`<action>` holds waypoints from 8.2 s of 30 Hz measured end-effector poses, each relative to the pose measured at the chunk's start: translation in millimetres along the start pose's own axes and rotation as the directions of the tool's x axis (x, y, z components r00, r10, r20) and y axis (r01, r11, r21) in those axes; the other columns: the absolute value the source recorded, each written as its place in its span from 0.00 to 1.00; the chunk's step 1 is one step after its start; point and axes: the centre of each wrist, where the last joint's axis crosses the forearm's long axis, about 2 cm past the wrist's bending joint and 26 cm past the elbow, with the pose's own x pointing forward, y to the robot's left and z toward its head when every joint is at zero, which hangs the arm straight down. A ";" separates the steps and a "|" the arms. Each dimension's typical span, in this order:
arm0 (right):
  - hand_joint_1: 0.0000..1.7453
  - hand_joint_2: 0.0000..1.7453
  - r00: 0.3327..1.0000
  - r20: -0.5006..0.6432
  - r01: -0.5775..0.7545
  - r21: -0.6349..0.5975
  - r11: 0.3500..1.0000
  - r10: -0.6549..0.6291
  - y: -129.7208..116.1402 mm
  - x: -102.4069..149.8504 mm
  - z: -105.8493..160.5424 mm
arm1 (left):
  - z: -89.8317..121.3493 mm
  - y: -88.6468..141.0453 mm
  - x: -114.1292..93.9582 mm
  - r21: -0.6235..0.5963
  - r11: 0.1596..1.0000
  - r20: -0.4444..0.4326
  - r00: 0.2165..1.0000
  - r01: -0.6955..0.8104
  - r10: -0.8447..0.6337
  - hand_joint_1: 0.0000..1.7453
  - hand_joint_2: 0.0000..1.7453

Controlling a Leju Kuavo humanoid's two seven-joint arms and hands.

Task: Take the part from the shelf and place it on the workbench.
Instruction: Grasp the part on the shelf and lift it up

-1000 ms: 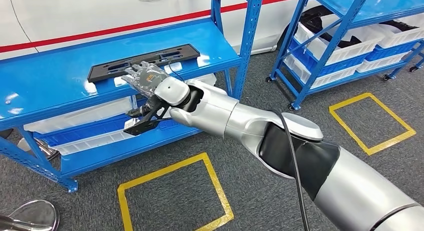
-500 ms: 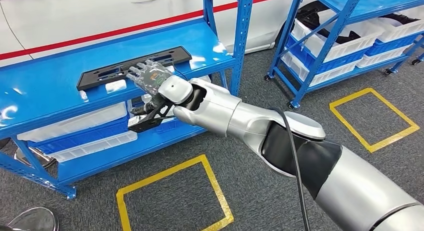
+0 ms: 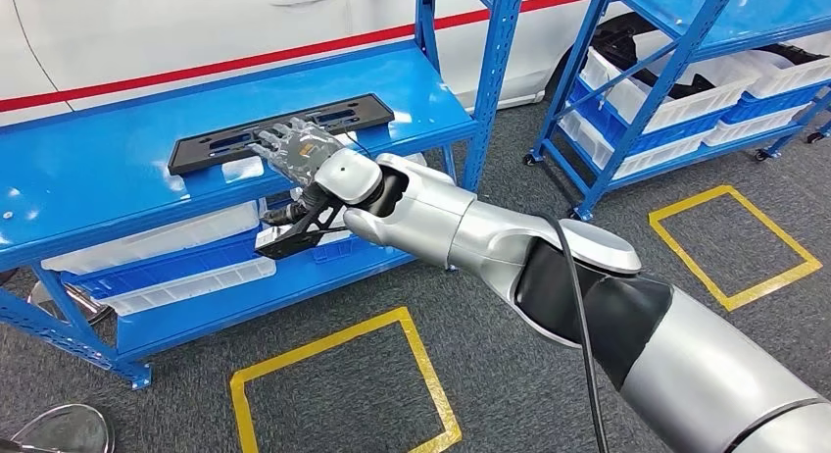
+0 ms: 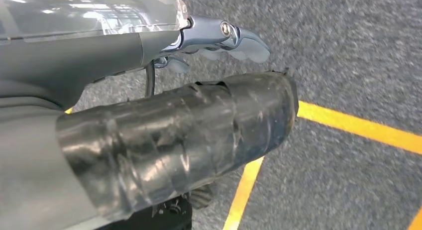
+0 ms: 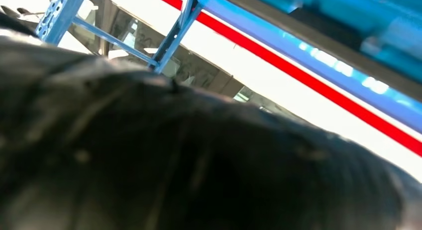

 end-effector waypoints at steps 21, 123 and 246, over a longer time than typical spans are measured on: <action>0.00 0.00 1.000 0.003 0.006 0.030 1.000 -0.006 18.4 4.7 0.3 | 0.1 -0.5 -0.2 -0.003 1.000 -0.004 1.000 0.013 -0.013 0.00 0.00; 0.00 0.00 1.000 -0.009 -0.006 0.092 0.996 0.007 40.6 2.9 1.2 | 0.3 -7.9 -0.1 -0.021 0.999 -0.010 1.000 0.026 -0.026 0.00 0.00; 0.00 0.00 0.997 0.010 0.072 0.168 0.983 -0.075 106.1 22.8 7.4 | 0.0 -8.9 0.8 -0.023 0.999 -0.027 0.999 0.035 -0.036 0.00 0.00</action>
